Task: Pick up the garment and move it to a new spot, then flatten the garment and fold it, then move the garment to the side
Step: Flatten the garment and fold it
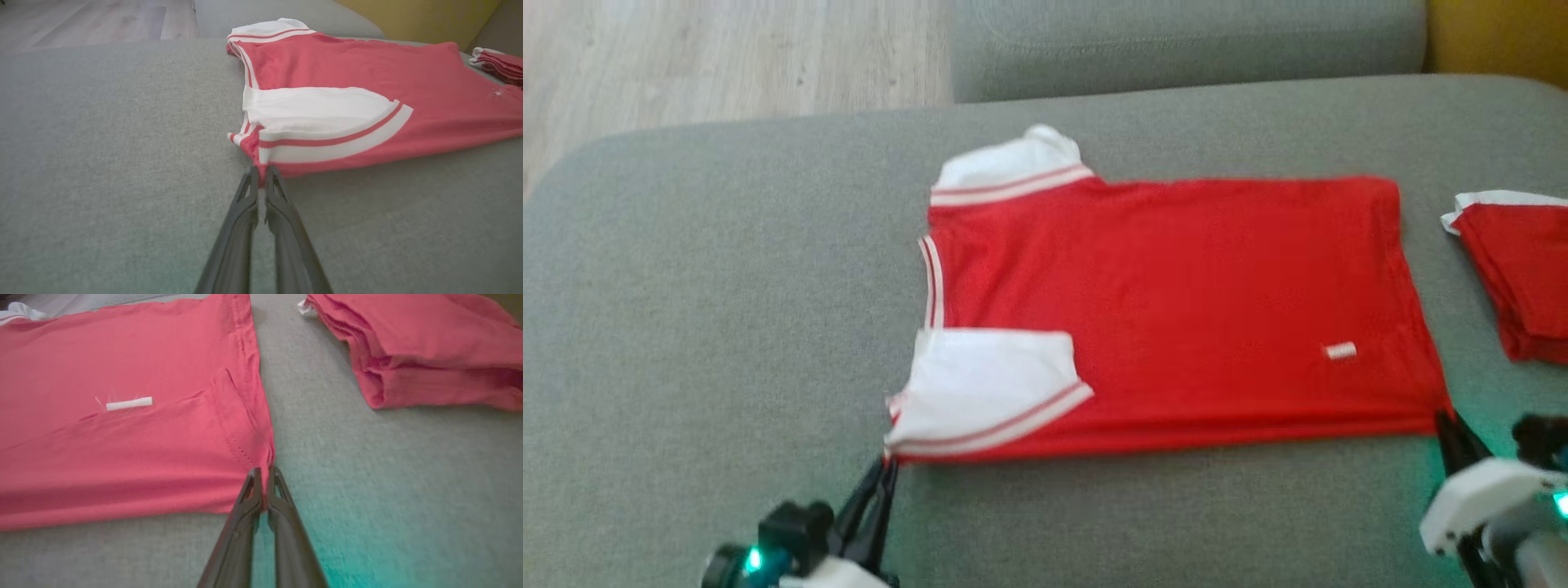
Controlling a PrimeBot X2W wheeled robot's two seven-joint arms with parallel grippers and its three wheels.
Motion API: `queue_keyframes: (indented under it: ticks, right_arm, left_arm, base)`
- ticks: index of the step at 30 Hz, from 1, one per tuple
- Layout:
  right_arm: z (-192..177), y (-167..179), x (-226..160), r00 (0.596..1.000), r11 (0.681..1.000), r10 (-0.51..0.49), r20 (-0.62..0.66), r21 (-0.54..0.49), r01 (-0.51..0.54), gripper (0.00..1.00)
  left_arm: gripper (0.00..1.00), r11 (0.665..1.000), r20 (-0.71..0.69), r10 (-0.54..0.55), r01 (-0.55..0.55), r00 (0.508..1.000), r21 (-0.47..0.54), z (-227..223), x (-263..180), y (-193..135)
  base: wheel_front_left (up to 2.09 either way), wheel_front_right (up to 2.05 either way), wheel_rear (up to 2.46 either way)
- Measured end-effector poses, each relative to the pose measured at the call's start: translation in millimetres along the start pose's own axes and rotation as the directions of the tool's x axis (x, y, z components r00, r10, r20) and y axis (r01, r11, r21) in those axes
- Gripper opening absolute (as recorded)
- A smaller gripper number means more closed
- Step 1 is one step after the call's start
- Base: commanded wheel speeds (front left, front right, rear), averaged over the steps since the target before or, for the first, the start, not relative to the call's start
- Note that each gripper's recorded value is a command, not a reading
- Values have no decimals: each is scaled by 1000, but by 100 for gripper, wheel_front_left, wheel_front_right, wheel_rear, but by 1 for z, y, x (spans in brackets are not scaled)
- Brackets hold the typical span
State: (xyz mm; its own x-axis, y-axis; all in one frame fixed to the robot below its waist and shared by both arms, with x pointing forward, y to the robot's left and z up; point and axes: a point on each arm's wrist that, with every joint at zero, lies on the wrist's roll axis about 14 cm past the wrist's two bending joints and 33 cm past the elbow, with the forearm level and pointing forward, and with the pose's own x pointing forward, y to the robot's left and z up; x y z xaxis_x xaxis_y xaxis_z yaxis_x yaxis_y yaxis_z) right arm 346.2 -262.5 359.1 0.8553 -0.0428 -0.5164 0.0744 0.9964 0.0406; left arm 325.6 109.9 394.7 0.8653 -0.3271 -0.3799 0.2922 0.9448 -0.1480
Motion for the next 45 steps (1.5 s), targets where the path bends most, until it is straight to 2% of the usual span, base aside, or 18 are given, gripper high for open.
queue_keyframes:
  ticks: [13, 16, 17, 18, 19, 20, 24, 27, 30, 34, 38, 45]
  right_arm:
    - [-11, -16, -29, 999, 999, -36, -26, -20, 36, 1]
    - [-13, -17, -33, 999, 999, -43, -32, -23, 42, 39]
    - [-13, -17, -34, 999, 999, -43, -33, -23, 43, 81]
    - [-12, -16, -36, 999, 999, -47, -28, -25, 46, 100]
    - [-11, -16, -37, 998, 998, -51, -25, -25, 50, 100]
    - [-7, -21, -39, 998, 998, -64, -15, -26, 64, 100]
    - [2, -25, -45, 996, 996, -82, 20, -30, 83, 100]
    - [5, -21, -49, 996, 997, -79, 32, -20, 80, 100]
    - [13, -19, -49, 996, 997, -77, 51, -26, 78, 100]
    - [23, -16, -46, 995, 996, -71, 64, -51, 75, 100]
    - [30, -10, -38, 996, 996, -58, 61, -67, 62, 100]
    - [38, -9, -20, 997, 995, -58, 55, -83, 63, 100]
  left_arm:
    - [0, 998, -75, -14, 9, 997, -62, -22, -34, -23]
    - [0, 998, -85, -15, 10, 996, -65, -24, -35, -24]
    - [0, 998, -87, -16, 10, 996, -67, -24, -35, -24]
    - [9, 998, -93, -19, 12, 995, -69, -25, -35, -24]
    - [31, 998, -104, -24, 17, 994, -67, -27, -35, -26]
    - [100, 998, -120, -30, 22, 992, -63, -29, -35, -27]
    - [100, 998, -141, -52, 47, 989, -36, -28, -32, -28]
    - [100, 996, -119, -87, 90, 989, 17, -8, -21, -25]
    - [100, 984, -72, -134, 141, 988, 107, 30, 3, -19]
    - [100, 950, -5, -204, 199, 979, 240, 99, 46, -15]
    - [100, 921, -54, -235, 240, 970, 306, 141, 94, -8]
    - [100, 912, -161, -190, 235, 968, 335, 166, 163, 12]
  base:
    - [0, 0, 0]
    - [0, 0, 0]
    - [0, 0, 0]
    - [0, 0, 0]
    - [0, 0, 0]
    - [0, 0, 0]
    - [0, 0, 0]
    - [0, 0, 0]
    - [0, 0, 0]
    - [0, 0, 0]
    - [0, 0, 0]
    - [0, 0, 0]
